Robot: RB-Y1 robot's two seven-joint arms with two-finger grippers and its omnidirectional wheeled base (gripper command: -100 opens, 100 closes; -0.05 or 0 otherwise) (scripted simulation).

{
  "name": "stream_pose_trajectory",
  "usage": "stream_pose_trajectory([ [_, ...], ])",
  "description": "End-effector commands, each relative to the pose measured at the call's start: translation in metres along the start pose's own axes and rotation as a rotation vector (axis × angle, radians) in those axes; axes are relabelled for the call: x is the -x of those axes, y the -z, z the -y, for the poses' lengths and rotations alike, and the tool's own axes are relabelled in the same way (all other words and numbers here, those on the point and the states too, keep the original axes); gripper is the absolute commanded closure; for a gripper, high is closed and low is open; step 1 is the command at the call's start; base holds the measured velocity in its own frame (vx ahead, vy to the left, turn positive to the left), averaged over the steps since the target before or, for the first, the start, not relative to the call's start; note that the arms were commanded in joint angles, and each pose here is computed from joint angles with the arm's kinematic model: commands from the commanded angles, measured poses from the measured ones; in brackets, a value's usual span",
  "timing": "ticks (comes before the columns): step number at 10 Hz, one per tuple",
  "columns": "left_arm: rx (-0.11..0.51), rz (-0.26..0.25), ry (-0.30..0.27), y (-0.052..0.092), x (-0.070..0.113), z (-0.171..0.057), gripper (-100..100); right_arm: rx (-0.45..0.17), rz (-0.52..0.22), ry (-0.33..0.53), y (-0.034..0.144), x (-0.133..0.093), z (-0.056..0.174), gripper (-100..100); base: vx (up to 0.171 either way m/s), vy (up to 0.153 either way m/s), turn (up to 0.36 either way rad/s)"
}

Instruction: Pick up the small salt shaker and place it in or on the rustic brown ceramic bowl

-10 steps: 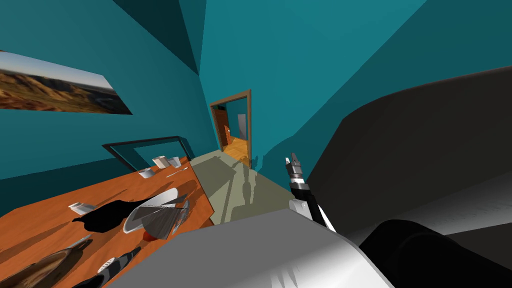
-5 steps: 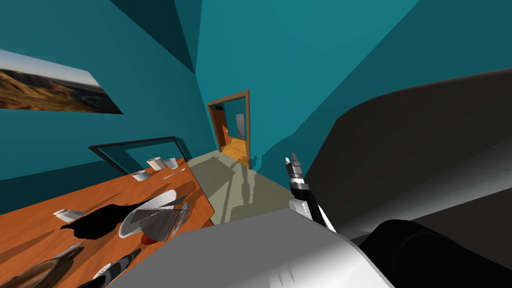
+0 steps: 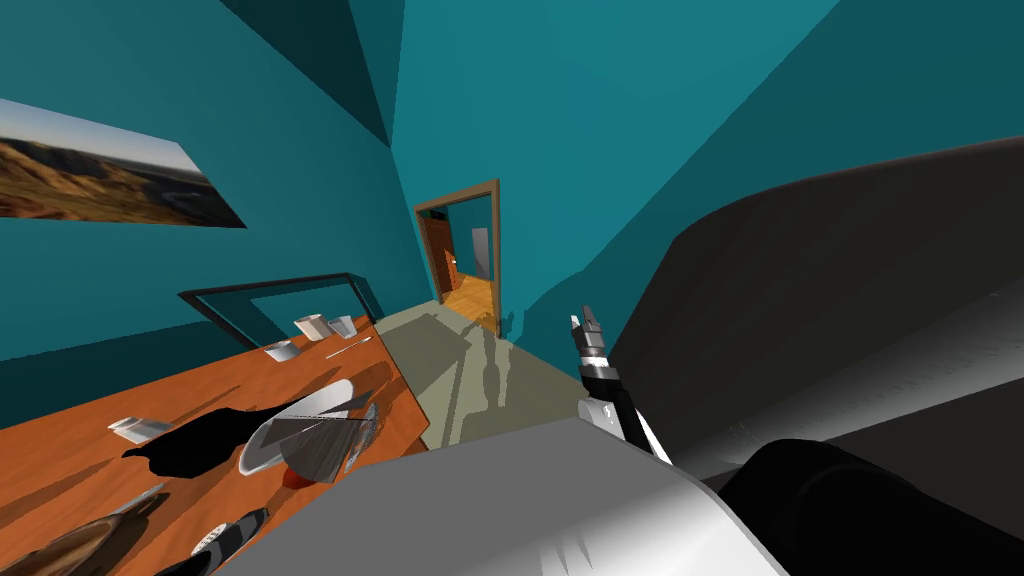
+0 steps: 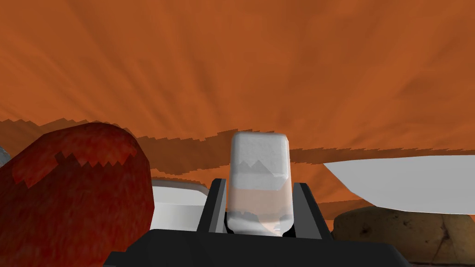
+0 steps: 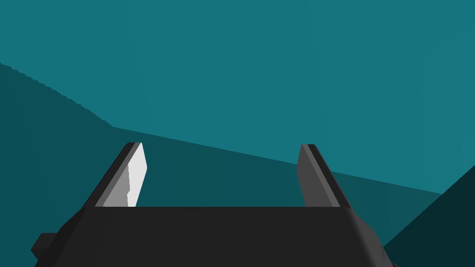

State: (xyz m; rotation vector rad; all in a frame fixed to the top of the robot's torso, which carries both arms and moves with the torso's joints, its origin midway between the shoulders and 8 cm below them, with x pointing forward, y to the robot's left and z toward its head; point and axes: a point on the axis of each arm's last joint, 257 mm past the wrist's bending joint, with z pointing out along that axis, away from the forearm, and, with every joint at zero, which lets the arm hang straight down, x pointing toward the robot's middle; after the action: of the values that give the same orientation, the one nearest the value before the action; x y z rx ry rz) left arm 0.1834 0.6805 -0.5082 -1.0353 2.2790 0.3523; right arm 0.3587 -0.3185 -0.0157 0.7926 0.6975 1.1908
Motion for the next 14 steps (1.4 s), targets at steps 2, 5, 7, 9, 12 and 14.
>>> stream_pose_trajectory([
  [2, -0.008, 0.001, -0.010, 0.003, 0.004, 0.002, 100, 0.000, 0.000, 0.000, 0.000, 0.000, 0.000, 0, 0.008, -0.011, 0.050],
  [5, -0.020, 0.001, -0.025, 0.007, 0.010, 0.005, 100, 0.000, 0.000, 0.000, 0.000, 0.000, 0.000, 0, 0.017, -0.042, 0.083],
  [7, -0.023, 0.000, -0.031, 0.009, 0.012, 0.006, 100, 0.000, 0.000, 0.000, 0.000, 0.000, 0.000, 0, 0.018, -0.026, 0.044],
  [9, -0.009, -0.032, -0.007, 0.009, -0.012, 0.000, 100, 0.000, 0.000, 0.000, 0.000, 0.000, 0.000, 0, -0.042, -0.028, 0.111],
  [12, 0.012, -0.057, 0.023, 0.009, -0.032, -0.008, 100, 0.000, 0.000, 0.000, 0.000, 0.000, 0.000, 0, -0.115, -0.099, 0.116],
  [14, 0.012, -0.057, 0.023, 0.009, -0.032, -0.008, 100, 0.000, 0.000, 0.000, 0.000, 0.000, 0.000, 0, -0.084, -0.037, 0.058],
])
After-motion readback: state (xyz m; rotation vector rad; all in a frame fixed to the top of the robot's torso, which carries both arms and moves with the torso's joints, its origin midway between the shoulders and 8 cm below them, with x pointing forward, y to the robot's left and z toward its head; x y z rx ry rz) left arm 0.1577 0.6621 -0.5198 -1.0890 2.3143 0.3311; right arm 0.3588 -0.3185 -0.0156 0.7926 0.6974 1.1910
